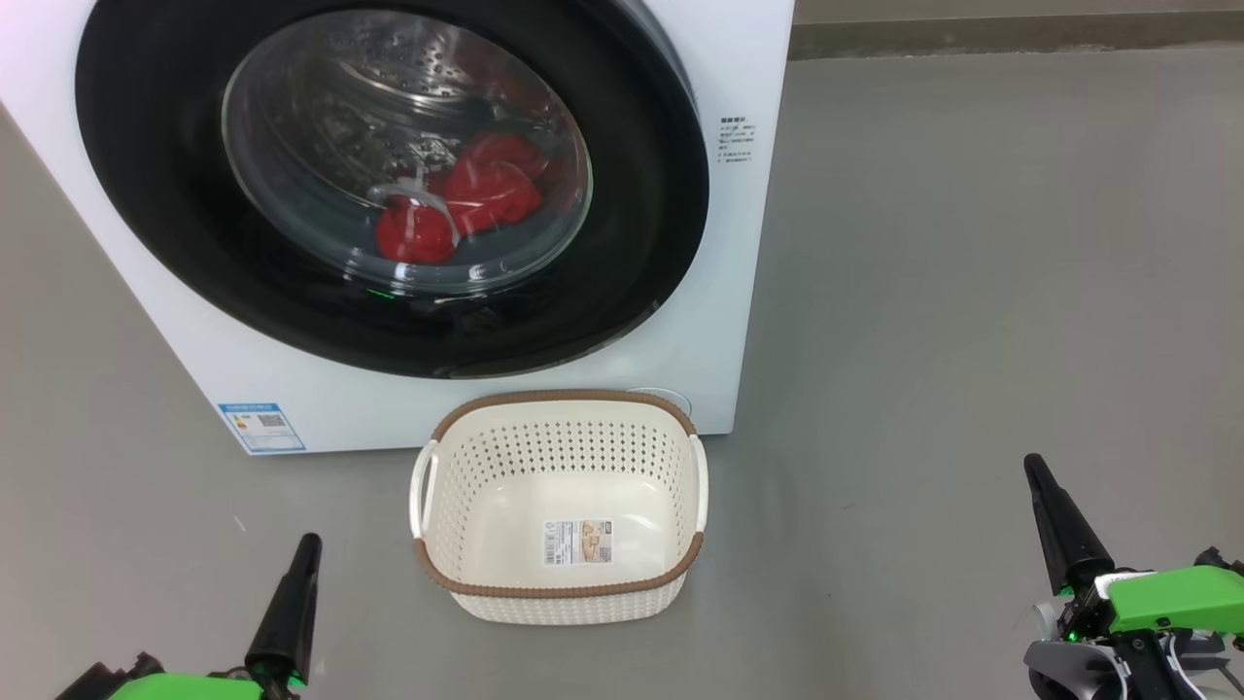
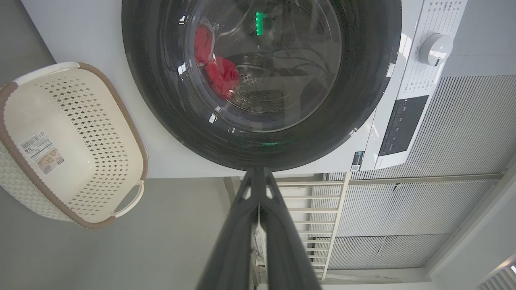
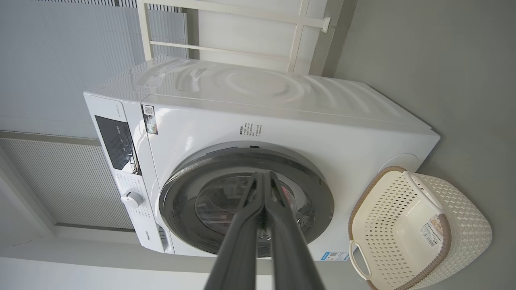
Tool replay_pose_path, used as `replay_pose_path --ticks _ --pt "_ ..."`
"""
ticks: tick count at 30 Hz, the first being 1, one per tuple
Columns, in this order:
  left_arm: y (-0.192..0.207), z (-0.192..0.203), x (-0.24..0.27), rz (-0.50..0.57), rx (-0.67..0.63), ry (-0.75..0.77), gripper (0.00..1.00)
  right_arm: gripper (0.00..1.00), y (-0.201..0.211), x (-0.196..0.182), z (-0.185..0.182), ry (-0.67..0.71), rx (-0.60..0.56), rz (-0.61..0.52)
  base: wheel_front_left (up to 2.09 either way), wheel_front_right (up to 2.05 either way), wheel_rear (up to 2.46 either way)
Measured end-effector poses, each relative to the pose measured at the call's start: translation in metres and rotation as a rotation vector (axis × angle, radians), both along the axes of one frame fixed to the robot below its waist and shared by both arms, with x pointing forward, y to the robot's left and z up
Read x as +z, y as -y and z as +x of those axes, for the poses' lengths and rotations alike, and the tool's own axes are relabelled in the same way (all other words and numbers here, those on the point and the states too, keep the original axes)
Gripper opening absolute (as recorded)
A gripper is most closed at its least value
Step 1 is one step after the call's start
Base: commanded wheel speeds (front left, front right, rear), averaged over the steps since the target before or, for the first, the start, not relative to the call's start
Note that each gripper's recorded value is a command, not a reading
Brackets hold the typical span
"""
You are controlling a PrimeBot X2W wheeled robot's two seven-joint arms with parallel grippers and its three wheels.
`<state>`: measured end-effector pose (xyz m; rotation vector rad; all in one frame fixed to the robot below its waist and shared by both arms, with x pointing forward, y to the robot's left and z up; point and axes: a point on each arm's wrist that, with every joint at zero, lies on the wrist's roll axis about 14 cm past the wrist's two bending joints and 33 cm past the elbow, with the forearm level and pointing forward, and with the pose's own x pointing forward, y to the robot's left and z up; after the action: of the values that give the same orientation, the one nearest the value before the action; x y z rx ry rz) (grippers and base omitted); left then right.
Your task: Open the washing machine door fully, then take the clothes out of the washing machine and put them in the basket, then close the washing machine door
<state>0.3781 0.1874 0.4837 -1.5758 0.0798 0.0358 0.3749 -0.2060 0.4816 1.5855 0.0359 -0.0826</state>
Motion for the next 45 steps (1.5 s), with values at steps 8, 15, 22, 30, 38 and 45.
replay_pose_path --ticks 8,15,22,30,38,45 --pt "0.0 0.0 0.0 0.0 0.0 0.0 0.0 0.0 0.0 0.0 0.0 0.0 0.0 0.0 0.0 0.0 0.0" --pt "0.0 0.0 0.0 0.0 0.0 0.0 0.0 0.0 -0.0001 0.0 0.0 0.0 0.0 0.0 0.0 0.0 0.0" --pt "0.0 0.0 0.0 0.0 0.0 0.0 0.0 0.0 -0.0001 0.0 0.0 0.0 0.0 0.0 0.0 0.0 0.0" --pt "0.0 0.0 0.0 0.0 0.0 0.0 0.0 0.0 -0.0001 0.0 0.0 0.0 0.0 0.0 0.0 0.0 0.0" --pt "0.0 0.0 0.0 0.0 0.0 0.0 0.0 0.0 -0.0001 0.0 0.0 0.0 0.0 0.0 0.0 0.0 0.0" --pt "0.0 0.0 0.0 0.0 0.0 0.0 0.0 0.0 -0.0001 0.0 0.0 0.0 0.0 0.0 0.0 0.0 0.0"
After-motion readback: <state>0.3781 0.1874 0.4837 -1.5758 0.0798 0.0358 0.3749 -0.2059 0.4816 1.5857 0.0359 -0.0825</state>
